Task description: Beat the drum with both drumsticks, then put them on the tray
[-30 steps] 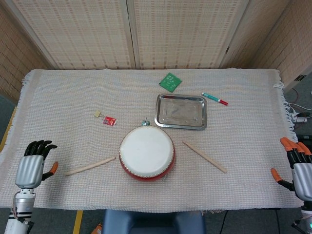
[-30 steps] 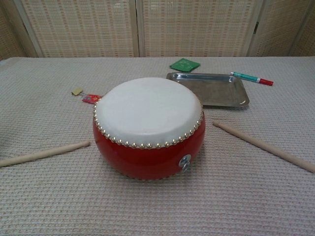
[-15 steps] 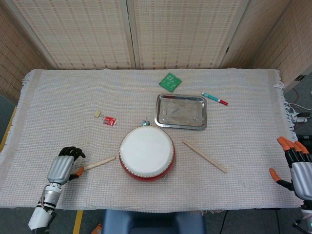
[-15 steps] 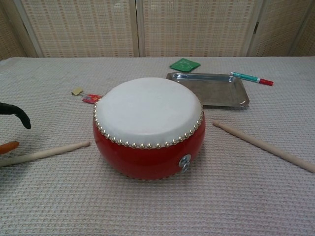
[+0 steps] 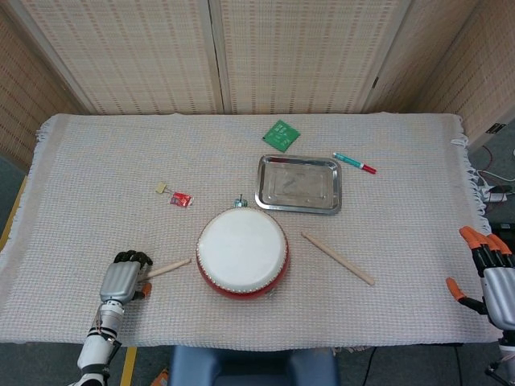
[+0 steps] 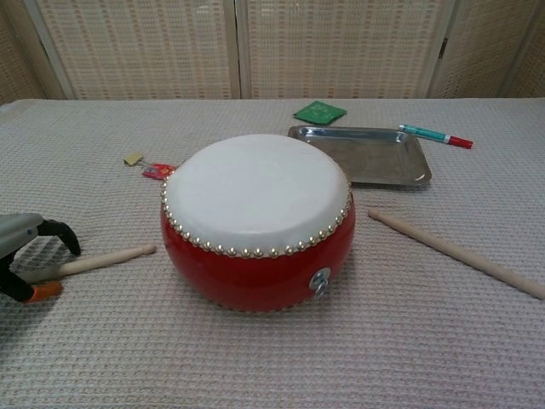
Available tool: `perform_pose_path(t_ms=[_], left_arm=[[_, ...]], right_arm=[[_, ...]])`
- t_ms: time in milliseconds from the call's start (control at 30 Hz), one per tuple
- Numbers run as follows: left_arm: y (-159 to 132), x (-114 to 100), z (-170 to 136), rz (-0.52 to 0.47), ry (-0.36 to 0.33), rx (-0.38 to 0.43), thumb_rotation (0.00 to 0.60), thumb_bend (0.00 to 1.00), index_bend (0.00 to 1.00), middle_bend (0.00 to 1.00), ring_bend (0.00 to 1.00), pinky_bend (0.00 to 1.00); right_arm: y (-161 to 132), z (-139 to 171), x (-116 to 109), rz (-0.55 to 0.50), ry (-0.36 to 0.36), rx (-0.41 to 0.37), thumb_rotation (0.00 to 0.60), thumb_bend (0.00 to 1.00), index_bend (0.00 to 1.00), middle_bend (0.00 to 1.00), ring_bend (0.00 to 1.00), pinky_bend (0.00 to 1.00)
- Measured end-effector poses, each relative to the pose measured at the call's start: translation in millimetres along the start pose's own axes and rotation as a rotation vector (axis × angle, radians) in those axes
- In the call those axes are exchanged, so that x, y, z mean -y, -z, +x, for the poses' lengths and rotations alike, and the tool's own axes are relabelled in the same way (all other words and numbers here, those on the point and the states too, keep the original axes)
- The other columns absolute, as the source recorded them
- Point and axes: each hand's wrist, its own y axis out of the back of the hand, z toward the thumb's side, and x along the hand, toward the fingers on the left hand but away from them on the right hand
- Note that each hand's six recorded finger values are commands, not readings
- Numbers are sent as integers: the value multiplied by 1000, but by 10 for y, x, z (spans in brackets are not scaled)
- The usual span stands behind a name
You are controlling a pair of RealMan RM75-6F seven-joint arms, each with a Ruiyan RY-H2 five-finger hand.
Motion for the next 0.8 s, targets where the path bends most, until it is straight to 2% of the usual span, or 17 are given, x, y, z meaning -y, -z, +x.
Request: perform_pose_path(t_ms=[133,333,533,800], left_arm=[[34,19,18,-7,18,-27,600,348,358,186,94,112],[6,49,34,-4,40,-9,600,348,466,198,94,112],[-31,44,11,-6,26,17,600,349,544,239,96,112],[6,54,31,-13,10,8,600,360,636,311,137,113]], right_arm=[[2,-7,1,-3,-1,2,600,236,8,56,0,90],[3,-15,8,-11,-7,2,600,236,4,57,0,90],[9,-13,3,-15,-8,5,600,236,4,57,0,90],[7,-15,4,-17,-9,7,600,236,4,57,0,90]])
